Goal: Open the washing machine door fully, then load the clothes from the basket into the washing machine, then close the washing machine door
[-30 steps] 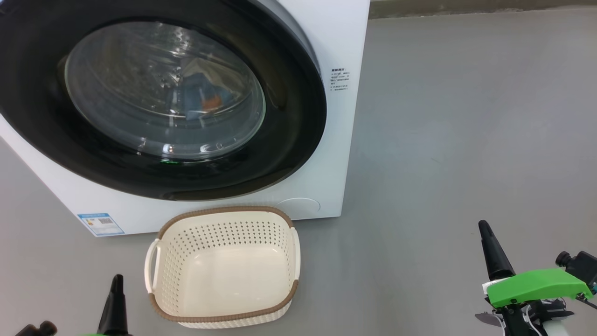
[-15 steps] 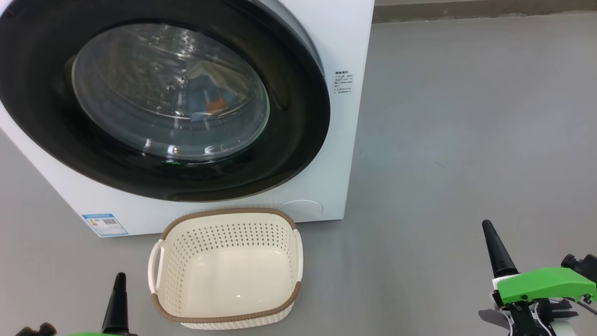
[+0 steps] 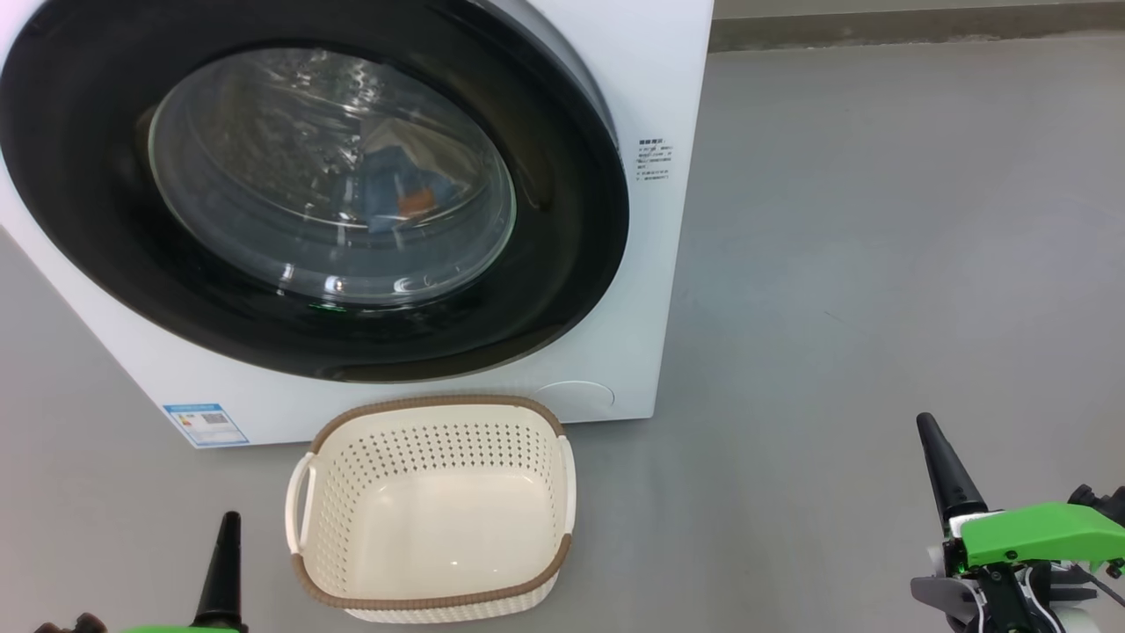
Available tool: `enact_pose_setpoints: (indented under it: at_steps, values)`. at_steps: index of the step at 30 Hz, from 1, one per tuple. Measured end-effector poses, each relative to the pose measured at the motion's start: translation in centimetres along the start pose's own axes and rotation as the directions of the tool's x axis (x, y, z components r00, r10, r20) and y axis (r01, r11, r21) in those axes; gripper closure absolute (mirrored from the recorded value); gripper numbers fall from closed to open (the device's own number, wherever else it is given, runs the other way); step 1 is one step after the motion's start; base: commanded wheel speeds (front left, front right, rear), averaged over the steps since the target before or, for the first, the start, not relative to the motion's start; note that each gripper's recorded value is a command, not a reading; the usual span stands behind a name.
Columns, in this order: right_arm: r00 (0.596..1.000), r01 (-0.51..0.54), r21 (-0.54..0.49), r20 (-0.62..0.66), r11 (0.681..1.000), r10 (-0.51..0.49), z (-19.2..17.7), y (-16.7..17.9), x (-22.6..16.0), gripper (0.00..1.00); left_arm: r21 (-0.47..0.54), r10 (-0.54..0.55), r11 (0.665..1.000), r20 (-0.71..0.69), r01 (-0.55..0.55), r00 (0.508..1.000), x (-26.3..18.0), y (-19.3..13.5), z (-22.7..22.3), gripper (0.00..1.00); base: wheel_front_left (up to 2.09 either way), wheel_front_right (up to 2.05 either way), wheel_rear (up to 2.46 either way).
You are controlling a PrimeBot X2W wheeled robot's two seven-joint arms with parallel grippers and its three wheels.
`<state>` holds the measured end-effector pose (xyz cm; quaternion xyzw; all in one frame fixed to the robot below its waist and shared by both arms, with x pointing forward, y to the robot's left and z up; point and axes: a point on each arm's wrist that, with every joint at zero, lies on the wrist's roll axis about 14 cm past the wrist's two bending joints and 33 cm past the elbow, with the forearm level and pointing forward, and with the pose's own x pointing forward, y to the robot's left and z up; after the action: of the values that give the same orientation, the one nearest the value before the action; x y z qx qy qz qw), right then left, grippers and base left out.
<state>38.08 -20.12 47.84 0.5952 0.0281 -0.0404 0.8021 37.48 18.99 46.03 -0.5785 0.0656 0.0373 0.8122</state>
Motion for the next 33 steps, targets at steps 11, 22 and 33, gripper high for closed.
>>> enact_pose_setpoints:
  at_steps: [11, 22, 33]
  values:
    - [1.000, -0.010, 0.108, 0.002, 0.994, 0.010, 0.3, 0.3, 0.0, 1.00, -0.117, -0.025, 0.993, 0.005, 0.026, 1.000, 0.1, -0.8, 0.2, 1.00, 0.00, 0.00, 0.00]
    - [1.000, -0.026, 0.203, 0.002, 0.979, 0.026, 0.6, 0.7, 0.1, 1.00, -0.238, -0.043, 0.970, 0.009, 0.044, 0.999, -0.1, -1.3, 0.3, 1.00, 0.00, 0.00, 0.00]
    - [0.999, -0.042, 0.296, 0.003, 0.954, 0.043, 0.7, 1.1, 0.1, 1.00, -0.325, -0.070, 0.943, 0.016, 0.071, 0.997, -0.1, -2.0, 0.6, 1.00, 0.00, 0.00, 0.00]
